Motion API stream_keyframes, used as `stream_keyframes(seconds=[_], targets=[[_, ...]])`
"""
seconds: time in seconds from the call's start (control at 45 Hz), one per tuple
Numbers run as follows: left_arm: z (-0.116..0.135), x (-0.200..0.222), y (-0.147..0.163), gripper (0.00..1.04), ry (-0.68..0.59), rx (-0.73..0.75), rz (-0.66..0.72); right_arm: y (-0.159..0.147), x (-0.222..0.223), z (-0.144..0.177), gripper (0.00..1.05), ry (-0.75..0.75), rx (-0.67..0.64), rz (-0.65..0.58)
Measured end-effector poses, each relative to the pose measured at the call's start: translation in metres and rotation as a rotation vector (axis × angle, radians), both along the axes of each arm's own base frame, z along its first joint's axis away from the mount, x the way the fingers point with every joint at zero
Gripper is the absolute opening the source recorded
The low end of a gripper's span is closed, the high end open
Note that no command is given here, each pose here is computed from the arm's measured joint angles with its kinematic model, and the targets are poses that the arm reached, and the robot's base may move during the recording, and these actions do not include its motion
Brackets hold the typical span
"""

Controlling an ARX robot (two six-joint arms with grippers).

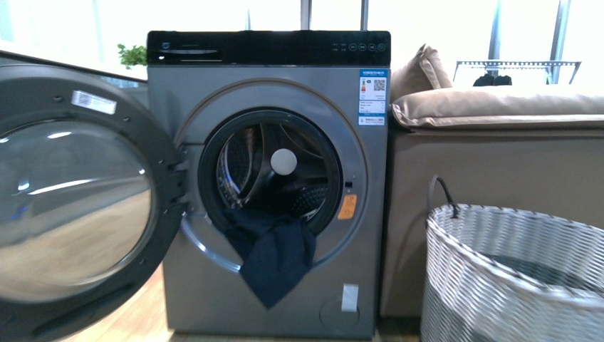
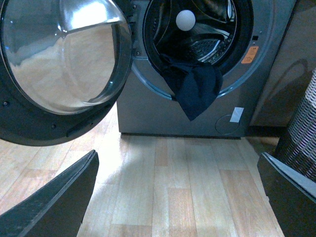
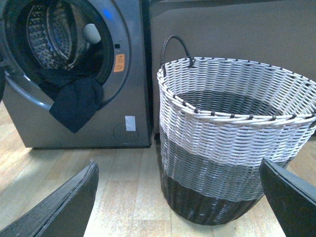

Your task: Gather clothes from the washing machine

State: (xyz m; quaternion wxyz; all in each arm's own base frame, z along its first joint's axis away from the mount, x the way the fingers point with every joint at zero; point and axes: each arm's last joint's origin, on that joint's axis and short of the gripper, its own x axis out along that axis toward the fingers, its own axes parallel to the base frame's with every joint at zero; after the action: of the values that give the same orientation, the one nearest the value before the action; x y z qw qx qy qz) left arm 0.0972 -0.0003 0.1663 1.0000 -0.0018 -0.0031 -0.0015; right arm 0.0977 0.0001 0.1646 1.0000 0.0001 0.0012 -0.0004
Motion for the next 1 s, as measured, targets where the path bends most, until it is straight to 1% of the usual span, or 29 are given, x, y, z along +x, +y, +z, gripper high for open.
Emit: stream_keyframes(seconds=[1.0], targets=[[-0.0001, 0.0001, 0.0000, 0.98, 0.001, 0.000, 0.001, 0.0000, 0.0000, 0.0000, 0.97, 0.000, 0.000, 0.000]])
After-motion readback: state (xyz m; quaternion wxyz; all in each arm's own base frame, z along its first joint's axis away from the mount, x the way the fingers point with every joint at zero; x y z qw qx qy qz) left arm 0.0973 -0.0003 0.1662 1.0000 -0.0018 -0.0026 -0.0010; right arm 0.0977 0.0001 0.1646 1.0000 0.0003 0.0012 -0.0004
